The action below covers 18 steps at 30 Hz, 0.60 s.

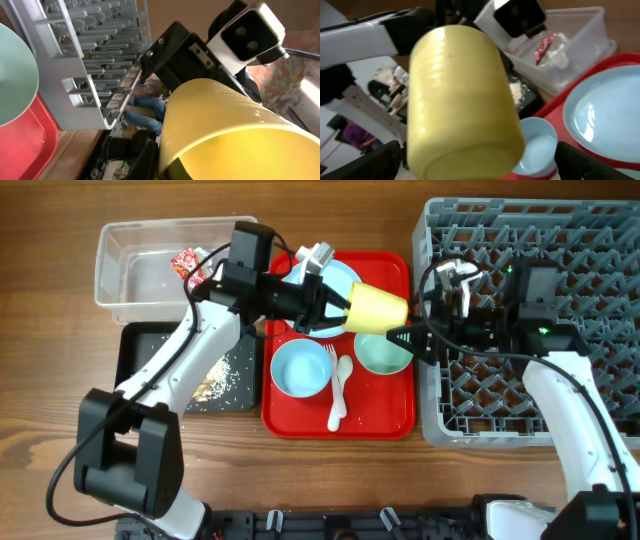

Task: Sort waste into correct bins and load items into the dishwasher rack
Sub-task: 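Hand the yellow cup from the left gripper to the right gripper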

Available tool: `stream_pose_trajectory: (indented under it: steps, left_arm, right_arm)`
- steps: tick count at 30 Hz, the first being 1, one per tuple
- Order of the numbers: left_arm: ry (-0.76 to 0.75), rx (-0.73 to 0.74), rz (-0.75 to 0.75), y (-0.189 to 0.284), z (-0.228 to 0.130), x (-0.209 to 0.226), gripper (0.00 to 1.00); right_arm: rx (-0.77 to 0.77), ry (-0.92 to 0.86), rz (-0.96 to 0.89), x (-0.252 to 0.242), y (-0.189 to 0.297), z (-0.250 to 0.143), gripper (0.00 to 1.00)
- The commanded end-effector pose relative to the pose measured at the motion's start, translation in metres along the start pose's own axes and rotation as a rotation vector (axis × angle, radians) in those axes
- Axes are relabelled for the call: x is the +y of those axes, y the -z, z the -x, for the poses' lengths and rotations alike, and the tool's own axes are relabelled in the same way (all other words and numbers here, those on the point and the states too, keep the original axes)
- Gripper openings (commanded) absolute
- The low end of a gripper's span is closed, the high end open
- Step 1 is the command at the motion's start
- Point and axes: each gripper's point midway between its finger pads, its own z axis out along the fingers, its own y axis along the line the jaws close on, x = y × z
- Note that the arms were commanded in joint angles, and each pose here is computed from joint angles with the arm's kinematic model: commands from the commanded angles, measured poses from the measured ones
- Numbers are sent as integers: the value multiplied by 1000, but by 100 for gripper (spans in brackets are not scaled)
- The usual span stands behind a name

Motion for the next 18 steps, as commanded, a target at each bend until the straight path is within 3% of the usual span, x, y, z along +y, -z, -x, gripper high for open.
stream_pose_trajectory:
  steps: [1, 18]
  left_arm:
    - [1, 29, -25, -4, -4, -5, 4]
    - [-15, 36, -32, -9, -3, -9, 4]
  right_arm:
    - [-22, -21, 108, 17, 0, 12, 100]
    - [17, -26, 124, 25, -19, 10, 89]
